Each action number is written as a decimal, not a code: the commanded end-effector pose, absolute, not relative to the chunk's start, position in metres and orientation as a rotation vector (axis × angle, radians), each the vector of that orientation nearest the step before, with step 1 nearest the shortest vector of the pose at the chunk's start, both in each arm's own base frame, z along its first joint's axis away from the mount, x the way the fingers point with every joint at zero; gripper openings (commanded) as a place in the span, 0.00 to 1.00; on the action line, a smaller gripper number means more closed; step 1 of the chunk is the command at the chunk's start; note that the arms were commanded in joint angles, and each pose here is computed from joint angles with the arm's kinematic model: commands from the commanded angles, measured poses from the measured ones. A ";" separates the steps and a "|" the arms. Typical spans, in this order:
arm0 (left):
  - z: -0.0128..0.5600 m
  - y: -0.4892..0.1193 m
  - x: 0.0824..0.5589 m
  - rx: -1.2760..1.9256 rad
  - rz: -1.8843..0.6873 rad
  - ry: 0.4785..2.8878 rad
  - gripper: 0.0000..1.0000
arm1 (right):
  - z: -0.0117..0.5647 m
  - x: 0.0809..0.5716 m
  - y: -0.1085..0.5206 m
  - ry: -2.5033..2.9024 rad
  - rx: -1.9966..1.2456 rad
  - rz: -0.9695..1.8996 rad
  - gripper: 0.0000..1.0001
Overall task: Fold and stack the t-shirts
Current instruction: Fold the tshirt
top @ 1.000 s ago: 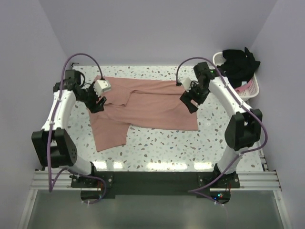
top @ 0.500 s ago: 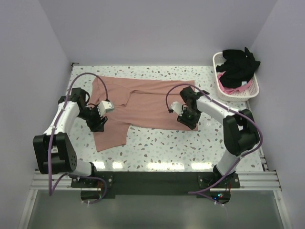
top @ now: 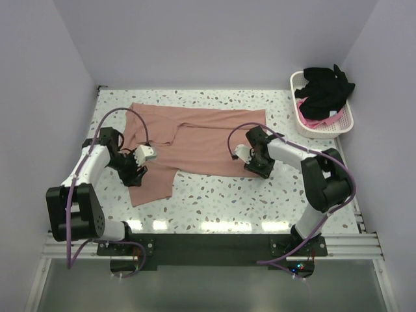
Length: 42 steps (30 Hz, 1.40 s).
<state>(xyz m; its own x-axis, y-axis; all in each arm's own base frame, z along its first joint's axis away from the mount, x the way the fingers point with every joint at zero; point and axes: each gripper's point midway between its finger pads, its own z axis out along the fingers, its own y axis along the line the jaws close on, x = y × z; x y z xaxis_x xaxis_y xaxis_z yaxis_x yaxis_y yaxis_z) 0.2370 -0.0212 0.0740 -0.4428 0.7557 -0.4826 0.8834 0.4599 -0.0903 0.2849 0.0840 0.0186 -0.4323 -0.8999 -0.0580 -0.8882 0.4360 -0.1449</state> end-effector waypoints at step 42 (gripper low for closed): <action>-0.007 0.023 0.211 1.838 -0.316 2.362 0.11 | 0.020 0.281 0.077 2.563 -1.687 -0.179 0.00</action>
<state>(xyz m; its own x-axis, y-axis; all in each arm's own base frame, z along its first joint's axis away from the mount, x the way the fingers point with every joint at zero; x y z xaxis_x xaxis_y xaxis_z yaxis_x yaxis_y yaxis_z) 0.2566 0.0225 0.0100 -0.2461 0.9278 -0.2803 0.9606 0.2720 0.0572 0.2940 0.0812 0.0157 -0.4149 -0.9098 -0.0077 -0.8979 0.4109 -0.1579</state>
